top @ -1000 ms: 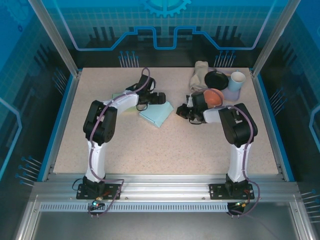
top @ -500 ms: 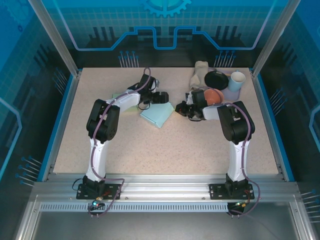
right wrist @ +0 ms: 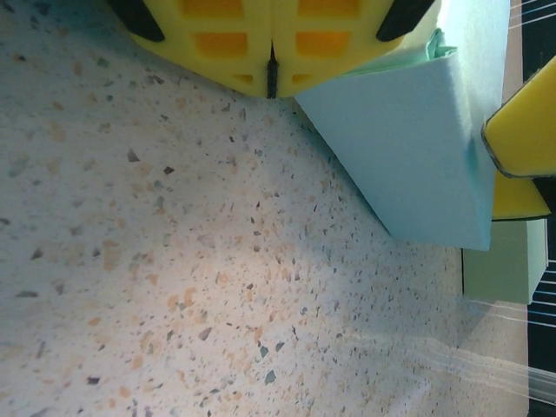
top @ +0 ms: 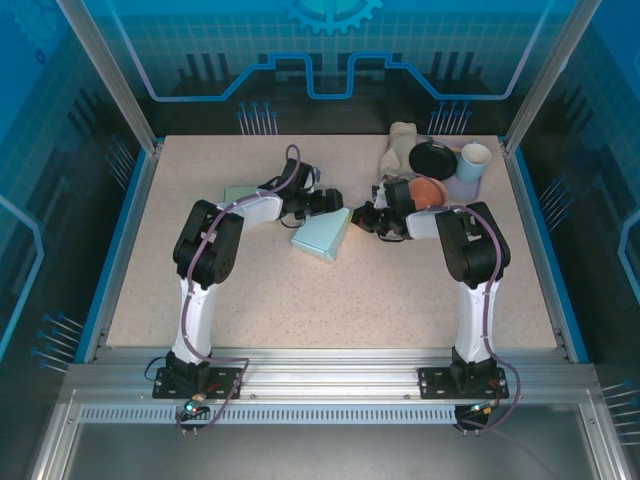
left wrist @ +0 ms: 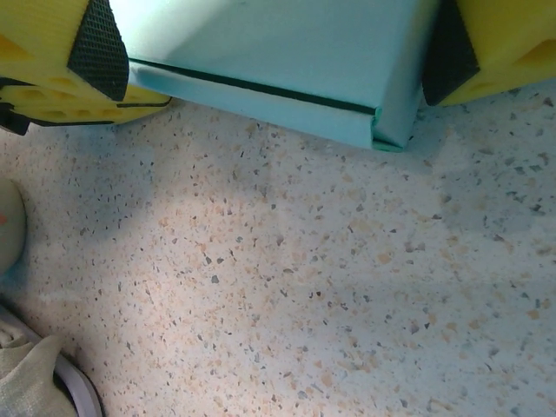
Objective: Fold the paper box
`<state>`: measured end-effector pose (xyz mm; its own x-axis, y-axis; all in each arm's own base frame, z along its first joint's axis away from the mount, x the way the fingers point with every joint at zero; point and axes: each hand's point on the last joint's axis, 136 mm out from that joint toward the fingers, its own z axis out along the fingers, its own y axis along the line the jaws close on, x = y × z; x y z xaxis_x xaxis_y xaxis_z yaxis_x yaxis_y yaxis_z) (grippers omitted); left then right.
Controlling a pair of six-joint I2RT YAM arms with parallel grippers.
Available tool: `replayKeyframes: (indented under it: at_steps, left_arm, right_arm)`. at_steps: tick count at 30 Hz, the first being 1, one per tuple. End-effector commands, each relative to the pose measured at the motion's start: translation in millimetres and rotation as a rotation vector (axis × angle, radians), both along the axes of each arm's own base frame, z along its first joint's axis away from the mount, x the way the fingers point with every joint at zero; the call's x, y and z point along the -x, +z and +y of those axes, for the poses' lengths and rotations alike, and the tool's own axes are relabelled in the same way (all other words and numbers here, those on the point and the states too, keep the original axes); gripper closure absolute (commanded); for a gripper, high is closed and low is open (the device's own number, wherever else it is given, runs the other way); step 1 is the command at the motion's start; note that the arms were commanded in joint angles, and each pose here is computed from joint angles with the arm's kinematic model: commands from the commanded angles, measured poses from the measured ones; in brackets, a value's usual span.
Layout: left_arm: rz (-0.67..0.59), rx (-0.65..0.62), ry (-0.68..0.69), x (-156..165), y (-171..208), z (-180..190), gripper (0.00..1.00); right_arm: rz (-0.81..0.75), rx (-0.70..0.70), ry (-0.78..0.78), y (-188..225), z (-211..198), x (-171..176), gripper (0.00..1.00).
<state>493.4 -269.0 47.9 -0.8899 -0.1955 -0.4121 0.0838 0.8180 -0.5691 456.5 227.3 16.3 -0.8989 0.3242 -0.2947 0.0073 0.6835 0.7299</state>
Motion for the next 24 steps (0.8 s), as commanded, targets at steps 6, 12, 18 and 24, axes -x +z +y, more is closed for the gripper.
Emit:
replayKeyframes:
  at_steps: [6,12,18,24]
  left_arm:
    - [0.092,0.019,-0.067,45,25,-49,0.1]
    - [0.107,-0.041,0.107,32,25,12,0.08]
    - [0.113,-0.072,0.197,52,32,48,0.05]
    - [0.172,-0.019,0.193,104,8,52,0.05]
  right_arm:
    - [0.027,0.097,0.016,-9,-8,24,1.0]
    - [0.021,0.22,-0.022,2,-36,40,1.0]
    - [0.024,0.237,-0.001,9,-51,79,1.0]
    - [0.051,0.192,0.048,-1,-39,137,1.0]
